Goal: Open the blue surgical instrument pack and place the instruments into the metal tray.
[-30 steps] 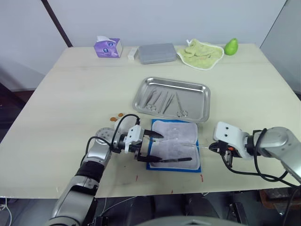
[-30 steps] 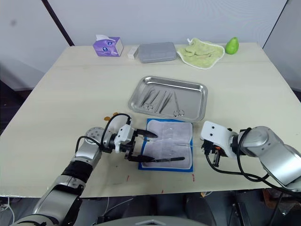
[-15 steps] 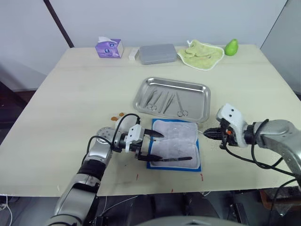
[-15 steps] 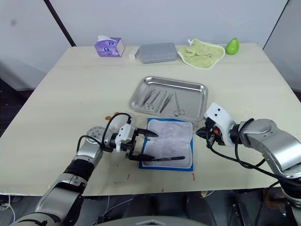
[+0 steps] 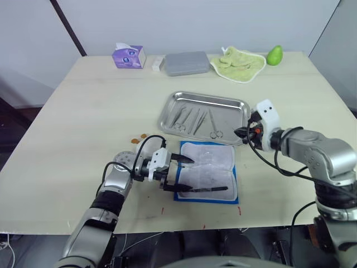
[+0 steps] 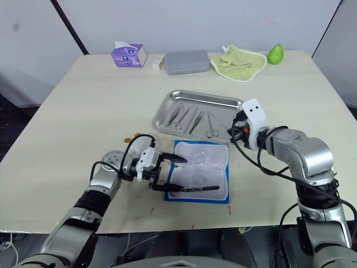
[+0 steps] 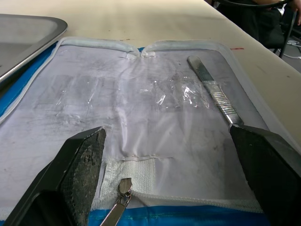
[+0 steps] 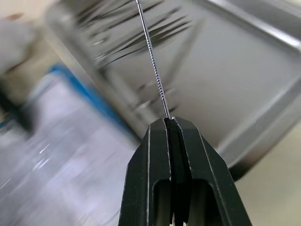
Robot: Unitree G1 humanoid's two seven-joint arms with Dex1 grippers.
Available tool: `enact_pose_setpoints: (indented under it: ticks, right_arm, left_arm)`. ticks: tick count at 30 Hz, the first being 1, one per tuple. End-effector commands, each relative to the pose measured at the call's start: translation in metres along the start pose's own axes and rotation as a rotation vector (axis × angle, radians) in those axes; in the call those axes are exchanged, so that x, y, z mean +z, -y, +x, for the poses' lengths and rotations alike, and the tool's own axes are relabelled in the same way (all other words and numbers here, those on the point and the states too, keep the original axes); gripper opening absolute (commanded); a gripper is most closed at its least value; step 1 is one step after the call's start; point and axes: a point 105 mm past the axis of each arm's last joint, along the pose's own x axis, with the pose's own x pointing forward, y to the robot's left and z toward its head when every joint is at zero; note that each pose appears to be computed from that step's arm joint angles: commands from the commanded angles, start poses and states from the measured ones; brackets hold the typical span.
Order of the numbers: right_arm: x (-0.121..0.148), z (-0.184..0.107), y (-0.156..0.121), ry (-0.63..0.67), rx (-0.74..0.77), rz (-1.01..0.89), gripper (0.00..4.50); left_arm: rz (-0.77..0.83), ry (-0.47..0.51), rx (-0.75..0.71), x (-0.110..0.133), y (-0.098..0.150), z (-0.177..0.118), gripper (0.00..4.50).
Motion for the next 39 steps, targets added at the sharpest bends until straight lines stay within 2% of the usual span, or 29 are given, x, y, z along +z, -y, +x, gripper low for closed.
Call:
enact_pose_setpoints:
  ticks: [1, 6, 9, 18, 25, 39]
  right_arm:
    - [0.013, 0.008, 0.007, 0.034, -0.074, -0.010, 0.07]
    - [0.014, 0.019, 0.012, -0.017, -0.148, -0.021, 0.07]
    - [0.024, 0.032, 0.010, 0.023, -0.164, 0.095, 0.07]
    - [0.035, 0.057, 0.002, 0.052, -0.238, 0.253, 0.07]
    - [0.026, 0.065, -0.002, 0.016, -0.282, 0.343, 0.07]
    - [0.009, 0.073, -0.001, -0.028, -0.296, 0.350, 0.07]
  left_arm:
    - [-0.124, -0.054, -0.044, -0.028, 0.018, 0.006, 4.50]
    - [-0.125, -0.054, -0.042, -0.030, 0.020, 0.006, 4.50]
    - [-0.126, -0.056, -0.039, -0.032, 0.021, 0.005, 4.50]
    - [-0.129, -0.058, -0.034, -0.035, 0.021, 0.005, 4.50]
    - [-0.132, -0.059, -0.033, -0.038, 0.022, 0.005, 4.50]
    - [-0.133, -0.054, -0.034, -0.039, 0.022, 0.006, 4.50]
